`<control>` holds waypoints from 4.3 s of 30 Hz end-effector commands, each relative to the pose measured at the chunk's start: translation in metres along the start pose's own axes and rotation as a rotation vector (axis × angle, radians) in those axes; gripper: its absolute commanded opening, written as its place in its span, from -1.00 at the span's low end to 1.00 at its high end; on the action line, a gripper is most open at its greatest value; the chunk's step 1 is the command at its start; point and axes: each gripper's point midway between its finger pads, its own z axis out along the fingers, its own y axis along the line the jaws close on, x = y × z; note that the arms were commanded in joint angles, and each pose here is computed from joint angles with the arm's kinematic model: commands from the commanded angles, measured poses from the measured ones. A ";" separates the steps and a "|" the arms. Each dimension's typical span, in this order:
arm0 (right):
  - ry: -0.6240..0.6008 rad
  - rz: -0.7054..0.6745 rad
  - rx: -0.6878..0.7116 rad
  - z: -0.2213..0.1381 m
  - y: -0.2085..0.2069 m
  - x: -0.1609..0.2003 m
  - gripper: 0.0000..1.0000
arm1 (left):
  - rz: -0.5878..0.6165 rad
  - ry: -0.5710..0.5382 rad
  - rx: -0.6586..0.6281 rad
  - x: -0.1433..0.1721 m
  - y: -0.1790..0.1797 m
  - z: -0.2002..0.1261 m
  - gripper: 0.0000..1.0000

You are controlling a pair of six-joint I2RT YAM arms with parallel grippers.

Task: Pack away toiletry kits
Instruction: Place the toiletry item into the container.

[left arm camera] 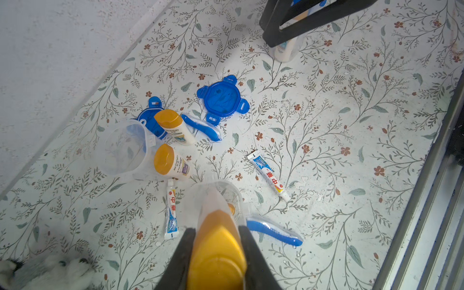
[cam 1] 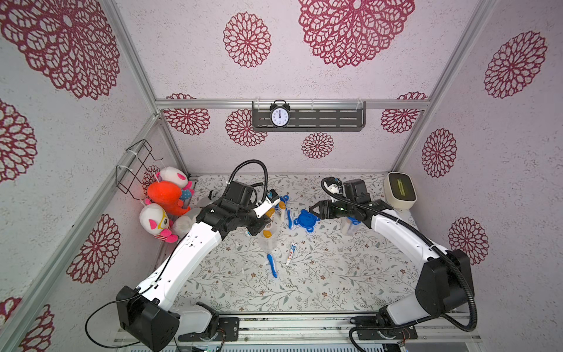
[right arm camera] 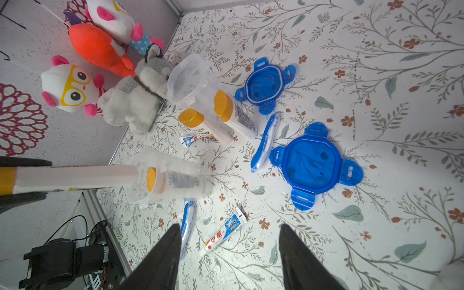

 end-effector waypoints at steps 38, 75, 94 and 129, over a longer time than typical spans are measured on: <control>-0.057 -0.024 -0.047 -0.018 0.020 -0.025 0.26 | 0.023 0.067 0.032 0.021 0.002 0.056 -0.80; -0.048 -0.020 -0.032 -0.013 0.015 -0.024 0.26 | -0.536 0.062 -0.121 0.001 0.019 0.028 -0.99; -0.044 -0.014 -0.022 -0.013 0.010 -0.021 0.26 | -0.702 0.069 -0.233 0.001 0.009 0.035 -1.00; -0.014 0.052 0.068 -0.003 -0.009 -0.006 0.26 | -0.691 0.058 -0.328 0.023 0.003 0.068 -0.26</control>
